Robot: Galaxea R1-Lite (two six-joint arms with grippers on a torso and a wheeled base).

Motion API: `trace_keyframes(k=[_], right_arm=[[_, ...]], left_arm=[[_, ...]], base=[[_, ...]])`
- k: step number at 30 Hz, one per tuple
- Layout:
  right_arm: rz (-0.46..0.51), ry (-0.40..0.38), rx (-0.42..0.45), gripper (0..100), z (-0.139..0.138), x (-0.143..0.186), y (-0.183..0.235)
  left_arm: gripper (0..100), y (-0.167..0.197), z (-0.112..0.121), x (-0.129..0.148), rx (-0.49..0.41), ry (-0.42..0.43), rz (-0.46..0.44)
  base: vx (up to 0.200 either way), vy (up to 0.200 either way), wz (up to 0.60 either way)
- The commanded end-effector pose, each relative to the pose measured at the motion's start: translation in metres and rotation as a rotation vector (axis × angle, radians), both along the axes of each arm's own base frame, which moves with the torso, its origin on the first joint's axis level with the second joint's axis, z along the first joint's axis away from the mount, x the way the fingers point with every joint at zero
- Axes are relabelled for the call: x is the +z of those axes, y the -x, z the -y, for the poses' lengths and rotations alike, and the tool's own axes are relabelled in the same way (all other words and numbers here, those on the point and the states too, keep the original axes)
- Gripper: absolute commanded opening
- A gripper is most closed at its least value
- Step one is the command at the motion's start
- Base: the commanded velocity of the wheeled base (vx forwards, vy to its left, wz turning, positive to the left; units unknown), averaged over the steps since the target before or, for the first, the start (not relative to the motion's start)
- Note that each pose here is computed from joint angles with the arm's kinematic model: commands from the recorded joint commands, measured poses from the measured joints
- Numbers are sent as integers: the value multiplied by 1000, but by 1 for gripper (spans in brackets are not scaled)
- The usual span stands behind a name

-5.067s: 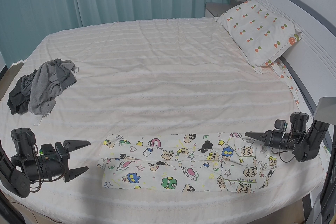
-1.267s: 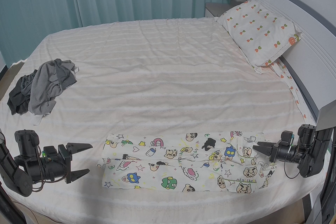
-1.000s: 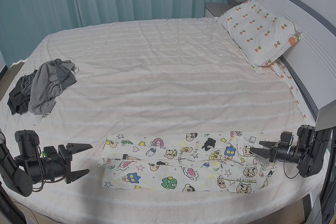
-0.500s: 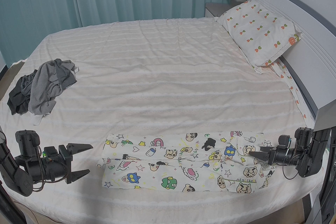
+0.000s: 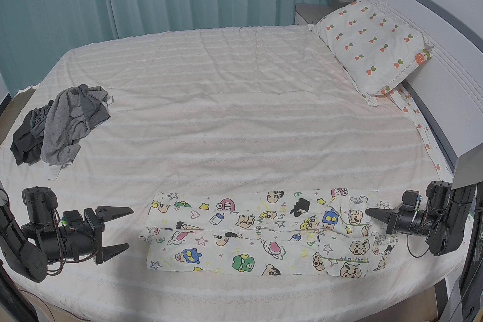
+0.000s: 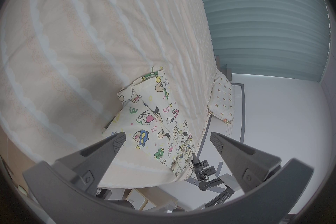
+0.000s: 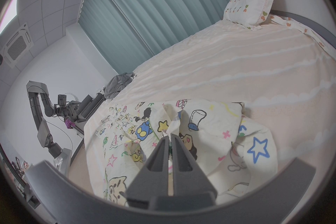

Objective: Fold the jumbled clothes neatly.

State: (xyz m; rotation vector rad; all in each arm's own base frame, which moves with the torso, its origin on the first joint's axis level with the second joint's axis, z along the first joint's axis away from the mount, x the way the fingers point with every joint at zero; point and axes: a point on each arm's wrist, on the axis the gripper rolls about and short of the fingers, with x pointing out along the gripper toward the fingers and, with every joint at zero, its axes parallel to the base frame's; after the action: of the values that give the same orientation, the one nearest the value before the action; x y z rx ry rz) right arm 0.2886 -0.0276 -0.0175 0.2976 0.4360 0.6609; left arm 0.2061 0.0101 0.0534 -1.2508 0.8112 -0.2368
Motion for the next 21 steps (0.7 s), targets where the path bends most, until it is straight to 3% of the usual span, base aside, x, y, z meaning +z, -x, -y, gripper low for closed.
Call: trace_keyframes(k=[1,12,21], right_arm=[[44,-3,-1,0,0,14,1],[77,-42,-87,0,23,16,-23],[58,-44,-106,0,30,-3,-34]], left_arm=[[100,0,0,0,1,0,-1],[100,0,0,0,0,-3,2],[100,0,0,0,0,-3,0]], base=[[0,0,0],[0,0,0],[0,0,0]])
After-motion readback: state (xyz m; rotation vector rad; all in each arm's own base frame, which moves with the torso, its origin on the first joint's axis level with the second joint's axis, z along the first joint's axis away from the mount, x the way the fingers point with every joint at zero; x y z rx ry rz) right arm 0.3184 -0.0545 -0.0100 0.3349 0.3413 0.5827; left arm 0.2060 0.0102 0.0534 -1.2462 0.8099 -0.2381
